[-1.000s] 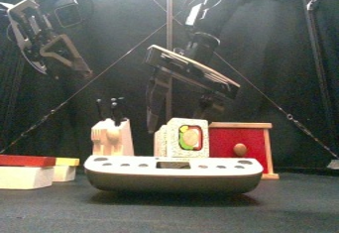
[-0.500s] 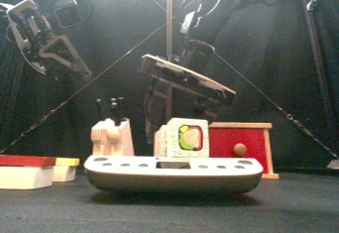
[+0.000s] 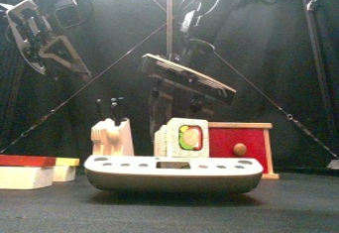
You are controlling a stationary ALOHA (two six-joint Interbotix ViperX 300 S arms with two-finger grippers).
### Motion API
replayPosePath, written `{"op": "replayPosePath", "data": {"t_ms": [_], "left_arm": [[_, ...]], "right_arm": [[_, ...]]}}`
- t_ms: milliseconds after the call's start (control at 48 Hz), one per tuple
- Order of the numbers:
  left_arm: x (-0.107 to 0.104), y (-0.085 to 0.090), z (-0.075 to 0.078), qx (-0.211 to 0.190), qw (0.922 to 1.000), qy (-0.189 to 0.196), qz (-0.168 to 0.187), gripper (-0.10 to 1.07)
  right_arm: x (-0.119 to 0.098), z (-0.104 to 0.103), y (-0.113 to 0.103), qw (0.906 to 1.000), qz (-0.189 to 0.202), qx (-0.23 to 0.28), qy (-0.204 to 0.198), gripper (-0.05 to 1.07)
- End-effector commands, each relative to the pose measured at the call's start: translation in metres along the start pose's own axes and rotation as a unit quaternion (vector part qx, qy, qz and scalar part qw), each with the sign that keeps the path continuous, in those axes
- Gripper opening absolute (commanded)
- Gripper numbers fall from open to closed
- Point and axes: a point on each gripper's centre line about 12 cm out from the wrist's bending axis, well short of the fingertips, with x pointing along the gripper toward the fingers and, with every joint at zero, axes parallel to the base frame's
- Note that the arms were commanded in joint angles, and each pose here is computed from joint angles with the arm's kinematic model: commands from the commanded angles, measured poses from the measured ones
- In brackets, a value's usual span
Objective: Grab sushi piece off stove
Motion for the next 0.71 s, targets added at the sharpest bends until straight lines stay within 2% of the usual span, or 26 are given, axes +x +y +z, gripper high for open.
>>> {"op": "replayPosePath", "data": {"t_ms": [0,250,688], "left_arm": [[-0.0003,-0.0011,0.0057,0.0,1.0,-0.008,-0.002,0.5],[-0.0003,-0.001,0.0056,-0.001,1.0,-0.008,-0.002,0.5],[-0.0003,-0.001,0.0056,0.001,1.0,-0.008,-0.002,0.5]], "right_arm": [[-0.0257,0.0135,0.0068,0.9996,0.023,0.011,-0.013,0.71],[-0.032,0.0171,0.0028,0.9996,0.009,0.007,-0.025,0.71],[-0.0349,0.017,0.0035,0.9996,0.009,0.008,-0.024,0.71]]}}
